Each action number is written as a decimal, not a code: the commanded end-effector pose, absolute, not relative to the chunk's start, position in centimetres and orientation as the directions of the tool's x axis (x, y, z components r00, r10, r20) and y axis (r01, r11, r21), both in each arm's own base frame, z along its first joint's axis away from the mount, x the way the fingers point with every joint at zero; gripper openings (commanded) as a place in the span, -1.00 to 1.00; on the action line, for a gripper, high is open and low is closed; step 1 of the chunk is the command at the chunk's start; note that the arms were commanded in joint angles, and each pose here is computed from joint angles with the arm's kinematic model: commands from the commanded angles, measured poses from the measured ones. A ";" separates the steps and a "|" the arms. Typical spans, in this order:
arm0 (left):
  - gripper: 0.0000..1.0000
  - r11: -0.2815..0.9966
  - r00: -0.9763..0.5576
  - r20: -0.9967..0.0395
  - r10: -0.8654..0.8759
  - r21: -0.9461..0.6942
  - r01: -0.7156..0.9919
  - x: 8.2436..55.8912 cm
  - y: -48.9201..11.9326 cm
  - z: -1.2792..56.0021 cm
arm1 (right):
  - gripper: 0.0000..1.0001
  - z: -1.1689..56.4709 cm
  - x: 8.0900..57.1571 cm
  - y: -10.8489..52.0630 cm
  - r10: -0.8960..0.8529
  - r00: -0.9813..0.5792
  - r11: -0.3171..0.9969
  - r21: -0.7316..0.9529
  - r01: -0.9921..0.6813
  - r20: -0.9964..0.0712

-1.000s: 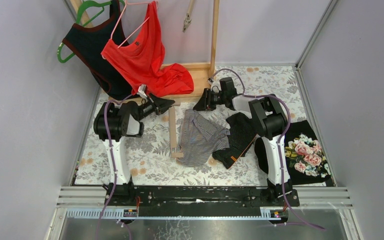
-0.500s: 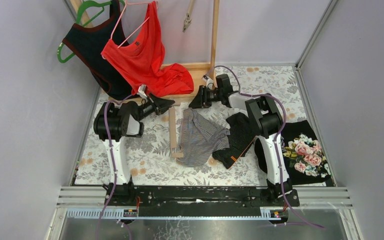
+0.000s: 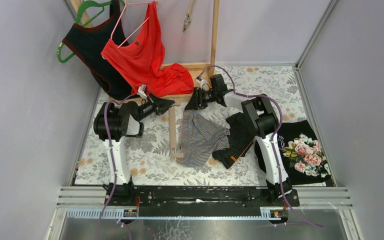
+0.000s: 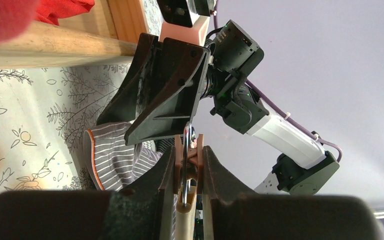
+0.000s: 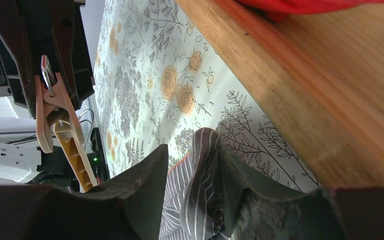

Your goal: Clip the underwear to the hanger

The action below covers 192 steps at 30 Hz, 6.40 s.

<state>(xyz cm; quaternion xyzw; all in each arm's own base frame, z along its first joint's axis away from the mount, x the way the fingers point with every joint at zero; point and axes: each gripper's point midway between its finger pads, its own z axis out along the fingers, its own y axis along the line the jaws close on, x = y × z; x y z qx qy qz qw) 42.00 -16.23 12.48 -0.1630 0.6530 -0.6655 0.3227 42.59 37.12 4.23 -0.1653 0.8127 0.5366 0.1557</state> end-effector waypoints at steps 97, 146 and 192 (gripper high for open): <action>-1.00 0.012 -0.770 -0.363 -0.524 -0.908 0.420 42.2 -19.1 17.4 | -1.00 14.6 37.9 37.0 0.135 -0.867 -0.008 0.875 -0.485 -0.479; -1.00 0.015 -0.812 -0.327 -0.484 -0.930 0.366 41.5 -20.3 14.2 | -1.00 16.5 38.4 35.7 0.154 -0.844 -0.041 0.850 -0.525 -0.514; -1.00 -0.032 -0.845 -0.291 -0.447 -0.940 0.341 40.7 -20.8 16.0 | -1.00 14.2 37.9 35.7 0.128 -0.867 -0.061 0.868 -0.492 -0.482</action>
